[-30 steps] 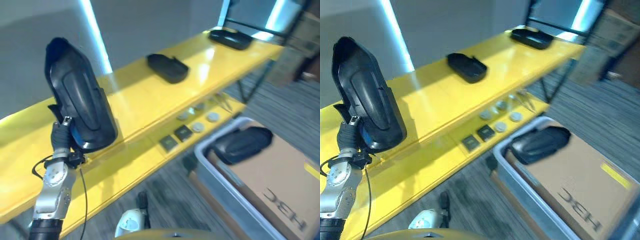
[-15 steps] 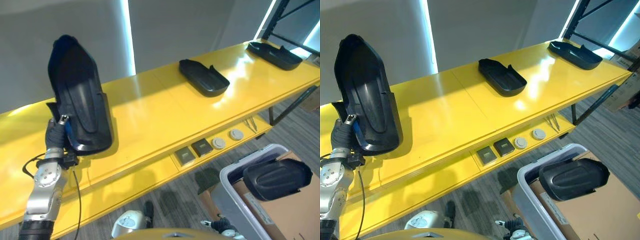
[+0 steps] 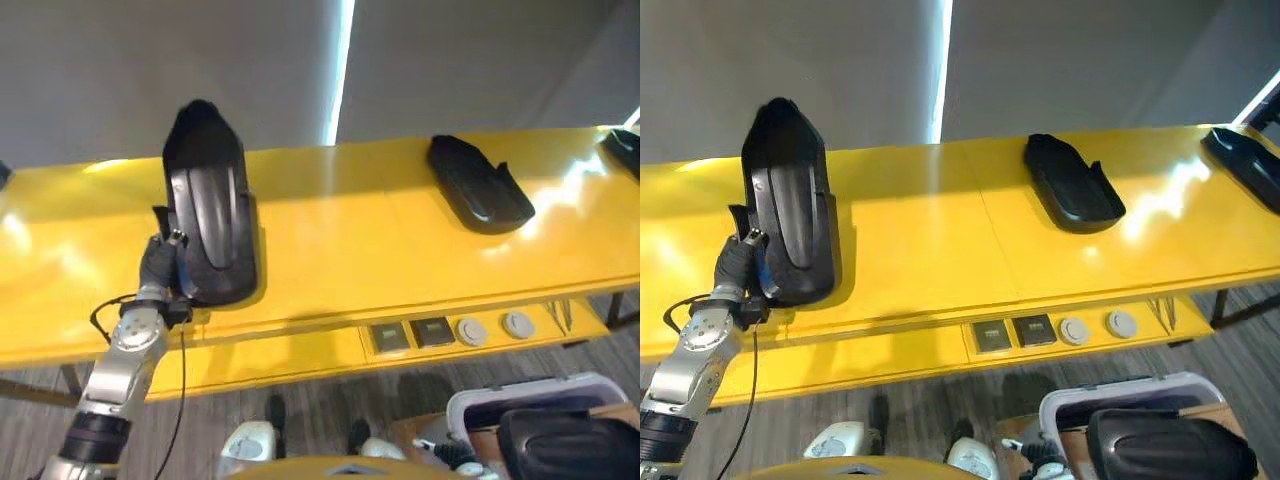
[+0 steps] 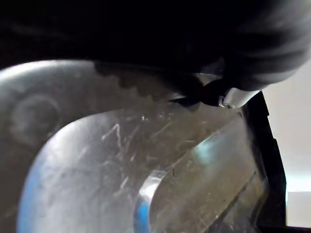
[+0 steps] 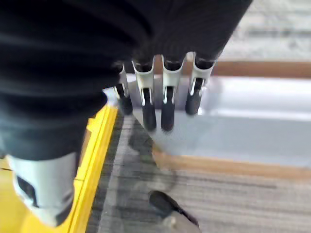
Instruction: Move parts from the plastic box to the shelf.
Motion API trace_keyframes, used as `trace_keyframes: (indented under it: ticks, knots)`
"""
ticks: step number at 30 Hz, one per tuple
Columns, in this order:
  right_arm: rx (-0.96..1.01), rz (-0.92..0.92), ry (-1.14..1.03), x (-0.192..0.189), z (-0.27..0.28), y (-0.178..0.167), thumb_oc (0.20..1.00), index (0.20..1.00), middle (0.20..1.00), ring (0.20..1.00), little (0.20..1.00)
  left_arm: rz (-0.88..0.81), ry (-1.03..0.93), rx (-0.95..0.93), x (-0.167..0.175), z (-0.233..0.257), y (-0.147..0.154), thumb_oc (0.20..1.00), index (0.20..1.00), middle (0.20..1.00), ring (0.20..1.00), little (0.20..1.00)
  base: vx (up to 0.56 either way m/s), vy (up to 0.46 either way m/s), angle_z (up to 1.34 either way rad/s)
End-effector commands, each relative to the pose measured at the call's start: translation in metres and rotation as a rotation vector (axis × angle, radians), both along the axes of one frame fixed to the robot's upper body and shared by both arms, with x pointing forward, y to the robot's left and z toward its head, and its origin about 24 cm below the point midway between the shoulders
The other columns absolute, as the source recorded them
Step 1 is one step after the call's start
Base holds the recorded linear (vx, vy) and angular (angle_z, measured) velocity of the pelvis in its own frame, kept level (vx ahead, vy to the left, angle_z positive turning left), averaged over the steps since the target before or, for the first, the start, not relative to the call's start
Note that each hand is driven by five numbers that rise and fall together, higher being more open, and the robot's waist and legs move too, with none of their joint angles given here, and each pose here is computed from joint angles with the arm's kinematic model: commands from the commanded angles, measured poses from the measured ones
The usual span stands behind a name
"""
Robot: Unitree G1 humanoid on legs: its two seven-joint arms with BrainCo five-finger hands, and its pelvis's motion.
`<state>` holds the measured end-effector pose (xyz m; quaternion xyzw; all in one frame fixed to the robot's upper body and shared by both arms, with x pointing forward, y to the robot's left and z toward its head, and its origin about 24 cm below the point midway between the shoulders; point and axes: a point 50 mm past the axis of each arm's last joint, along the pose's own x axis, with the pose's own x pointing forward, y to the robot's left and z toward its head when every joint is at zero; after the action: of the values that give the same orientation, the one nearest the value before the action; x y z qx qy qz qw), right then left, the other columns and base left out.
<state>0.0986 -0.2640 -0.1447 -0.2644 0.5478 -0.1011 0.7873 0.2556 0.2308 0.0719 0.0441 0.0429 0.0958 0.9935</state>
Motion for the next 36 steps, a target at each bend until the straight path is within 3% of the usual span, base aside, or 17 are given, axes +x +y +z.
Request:
trace_keyframes:
  ticks: [1,10,16,36]
  knots:
    - [-0.038,0.002,0.068,-0.012,0.001,-0.011,1.000,1.000,1.000,1.000,1.000,-0.025,-0.032,0.079,0.023,0.017,-0.011,0.200,0.200,0.200,0.200,0.200,0.01,-0.203,0.18]
    - [-0.043,-0.007,0.078,-0.009,0.004,-0.017,1.000,1.000,1.000,1.000,1.000,0.027,0.241,0.219,0.052,-0.025,-0.007,0.200,0.200,0.200,0.200,0.200,0.03,-0.010,0.25]
    - [-0.024,0.111,0.120,-0.018,-0.004,-0.002,1.000,1.000,1.000,1.000,1.000,0.111,0.354,0.268,0.069,-0.037,0.001,0.200,0.200,0.200,0.200,0.200,0.08,0.065,-0.14]
    - [-0.020,0.166,0.147,-0.021,-0.011,0.011,1.000,1.000,1.000,1.000,1.000,0.174,0.528,0.223,0.070,-0.074,-0.021,0.200,0.200,0.200,0.200,0.200,0.01,0.009,-0.03]
